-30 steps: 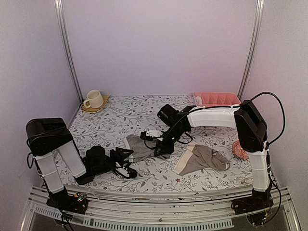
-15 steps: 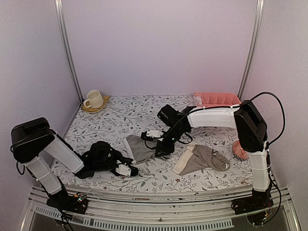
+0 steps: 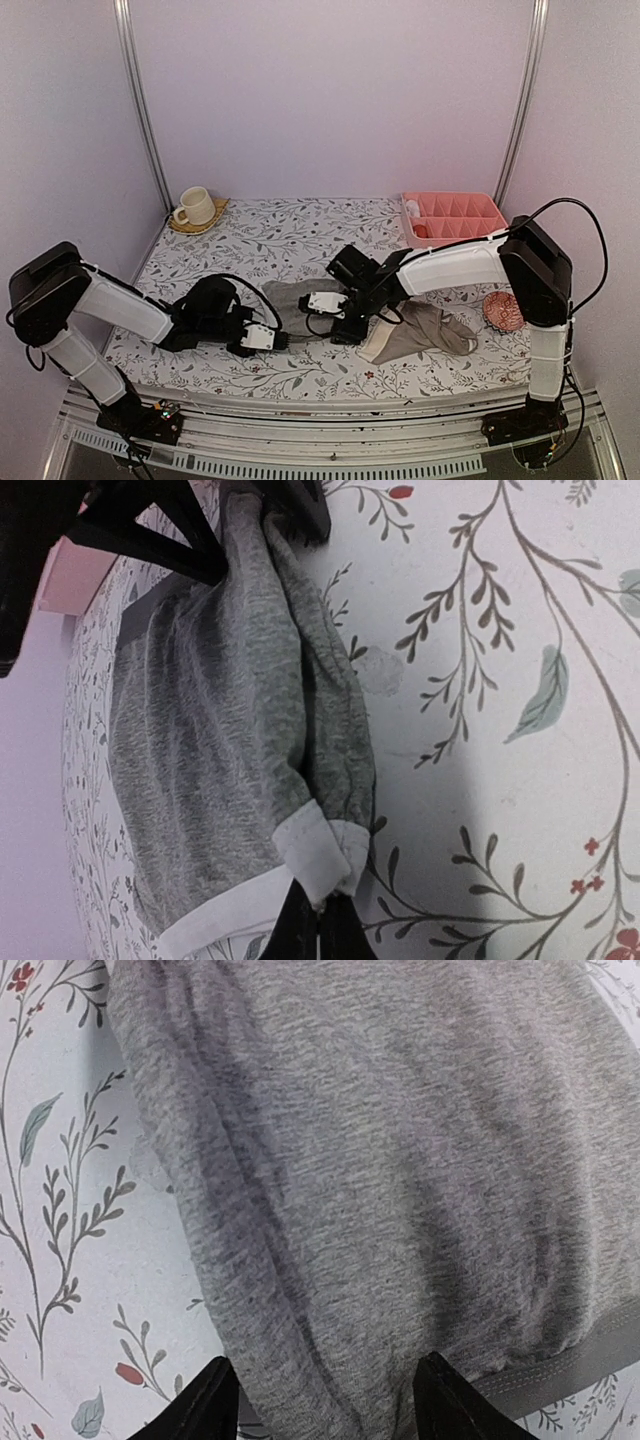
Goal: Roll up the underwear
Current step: Pass from the right arm to the left
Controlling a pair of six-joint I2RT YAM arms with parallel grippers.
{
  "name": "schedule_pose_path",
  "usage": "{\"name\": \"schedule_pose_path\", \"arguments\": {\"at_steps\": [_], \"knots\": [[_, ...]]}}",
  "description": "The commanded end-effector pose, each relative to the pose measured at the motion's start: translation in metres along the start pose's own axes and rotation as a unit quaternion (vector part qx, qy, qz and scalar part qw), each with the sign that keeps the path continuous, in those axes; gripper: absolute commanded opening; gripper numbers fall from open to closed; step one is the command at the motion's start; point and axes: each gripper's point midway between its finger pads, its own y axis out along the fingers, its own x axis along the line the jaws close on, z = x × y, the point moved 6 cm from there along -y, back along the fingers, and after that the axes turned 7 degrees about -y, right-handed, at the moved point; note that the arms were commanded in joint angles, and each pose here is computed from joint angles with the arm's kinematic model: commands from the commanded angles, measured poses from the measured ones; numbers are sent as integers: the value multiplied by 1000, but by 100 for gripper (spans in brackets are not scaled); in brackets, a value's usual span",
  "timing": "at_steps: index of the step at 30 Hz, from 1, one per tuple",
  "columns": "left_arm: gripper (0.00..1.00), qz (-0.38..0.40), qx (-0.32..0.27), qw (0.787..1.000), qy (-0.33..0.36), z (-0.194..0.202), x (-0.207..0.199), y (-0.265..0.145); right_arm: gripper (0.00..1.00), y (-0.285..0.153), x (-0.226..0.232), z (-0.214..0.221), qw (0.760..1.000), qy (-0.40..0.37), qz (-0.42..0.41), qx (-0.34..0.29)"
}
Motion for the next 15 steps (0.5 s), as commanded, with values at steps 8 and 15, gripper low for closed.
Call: {"name": "schedule_pose_path", "arguments": {"at_steps": [8,15], "knots": [[0,62,-26,993,-97,-5,21,-9,66,5,13,28,975,-41,200,82],[0,85,-34,984,-154,-5,42,-11,66,8,17,34,968,-58,226,94]]}}
